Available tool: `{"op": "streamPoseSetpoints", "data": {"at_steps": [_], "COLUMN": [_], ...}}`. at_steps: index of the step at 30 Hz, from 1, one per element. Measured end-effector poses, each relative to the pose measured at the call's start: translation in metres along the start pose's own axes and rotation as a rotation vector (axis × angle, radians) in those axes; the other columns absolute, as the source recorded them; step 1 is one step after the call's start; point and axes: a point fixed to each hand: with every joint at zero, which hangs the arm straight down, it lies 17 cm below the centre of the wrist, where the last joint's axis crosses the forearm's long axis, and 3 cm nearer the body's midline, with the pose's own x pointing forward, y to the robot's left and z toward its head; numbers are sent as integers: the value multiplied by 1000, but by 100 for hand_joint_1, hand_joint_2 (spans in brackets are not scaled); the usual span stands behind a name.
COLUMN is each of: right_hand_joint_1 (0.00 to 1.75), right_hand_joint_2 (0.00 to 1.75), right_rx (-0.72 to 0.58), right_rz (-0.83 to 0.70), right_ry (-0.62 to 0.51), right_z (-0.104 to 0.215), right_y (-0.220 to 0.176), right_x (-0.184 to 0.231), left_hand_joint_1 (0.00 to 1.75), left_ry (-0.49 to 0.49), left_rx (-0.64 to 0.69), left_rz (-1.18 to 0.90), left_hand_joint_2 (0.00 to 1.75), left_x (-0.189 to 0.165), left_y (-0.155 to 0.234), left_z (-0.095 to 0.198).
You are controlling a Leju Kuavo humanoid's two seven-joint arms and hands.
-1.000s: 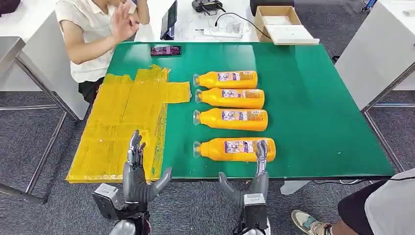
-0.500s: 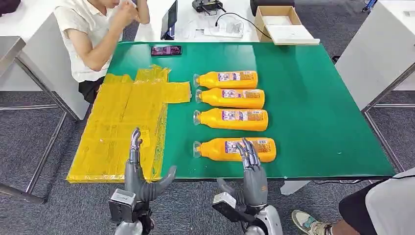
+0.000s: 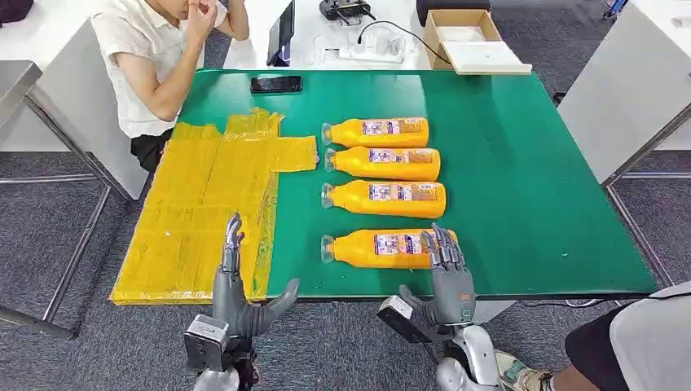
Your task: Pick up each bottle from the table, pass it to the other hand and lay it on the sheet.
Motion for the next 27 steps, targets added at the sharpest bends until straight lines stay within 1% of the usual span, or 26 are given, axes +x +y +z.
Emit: {"op": "streamPoseSetpoints", "data": {"at_steps": [9,20,23,27], "right_hand_joint_1": [0,0,0,0], "right_hand_joint_2": [175,175,175,175], "right_rx": [23,62,95,102], "right_rz": [33,193,217,247], "right_ry": [23,67,94,106], "right_z": [-1,-40,-56,-74], "right_y": [5,-4,-5,-10], "right_x": [-9,-34,-42,-47], "left_hand_joint_1": [0,0,0,0], "left_ry": [4,8,13,16], "left_rx": [-7,-43,-57,-68], "left_rz": [6,24,28,32], "left_hand_joint_2": [175,175,175,175], "left_x": [-1,1,1,1], "left_y": [-2,-14,-18,-21], "left_z": [0,-1,-1,-1]}}
